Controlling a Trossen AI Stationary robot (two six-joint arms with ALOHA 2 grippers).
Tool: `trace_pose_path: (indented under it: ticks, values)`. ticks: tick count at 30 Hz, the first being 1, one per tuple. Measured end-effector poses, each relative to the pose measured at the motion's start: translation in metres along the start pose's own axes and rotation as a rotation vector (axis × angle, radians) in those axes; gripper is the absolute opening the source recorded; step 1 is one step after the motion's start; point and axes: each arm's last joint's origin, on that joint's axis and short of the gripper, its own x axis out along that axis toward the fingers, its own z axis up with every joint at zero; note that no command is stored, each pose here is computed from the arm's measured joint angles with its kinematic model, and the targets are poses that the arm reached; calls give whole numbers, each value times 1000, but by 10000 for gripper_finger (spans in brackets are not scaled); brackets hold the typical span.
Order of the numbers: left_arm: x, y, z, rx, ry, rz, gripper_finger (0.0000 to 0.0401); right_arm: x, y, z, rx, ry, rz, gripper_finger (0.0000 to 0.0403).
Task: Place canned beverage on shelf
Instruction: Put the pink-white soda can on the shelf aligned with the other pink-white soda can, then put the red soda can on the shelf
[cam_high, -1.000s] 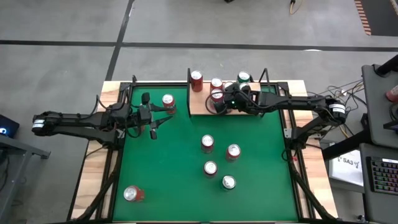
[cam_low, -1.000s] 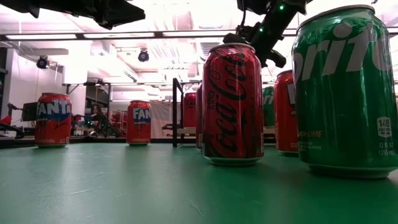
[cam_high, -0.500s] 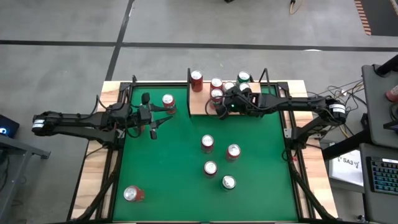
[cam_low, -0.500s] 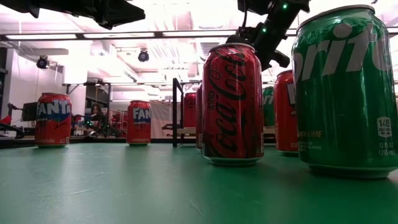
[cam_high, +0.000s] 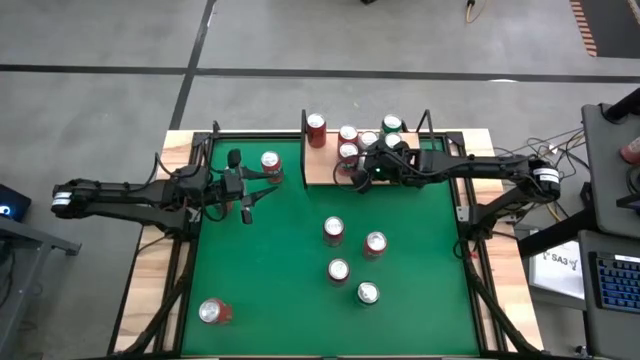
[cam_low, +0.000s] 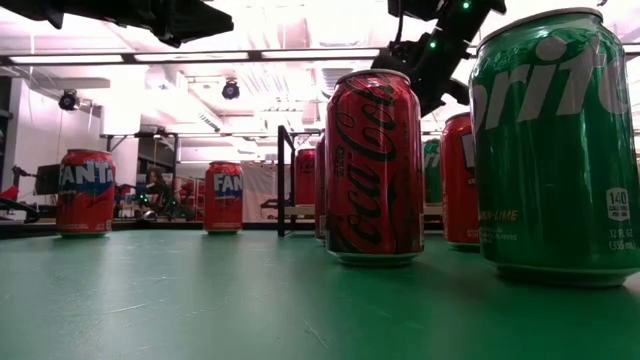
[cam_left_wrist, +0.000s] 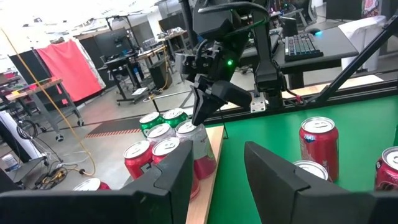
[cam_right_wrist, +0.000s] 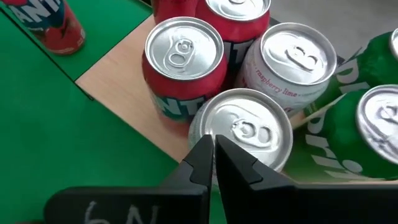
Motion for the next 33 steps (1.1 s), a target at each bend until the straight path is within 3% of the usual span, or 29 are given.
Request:
trace_pose_path:
  ticks: [20, 33]
  values:
    - [0, 0, 0, 0, 0, 0, 128, -26, -9, 29, 49, -123, 11, 9]
    - [0, 0, 0, -69, -2, -1, 128, -56, 19, 17, -113, -211, 102, 9]
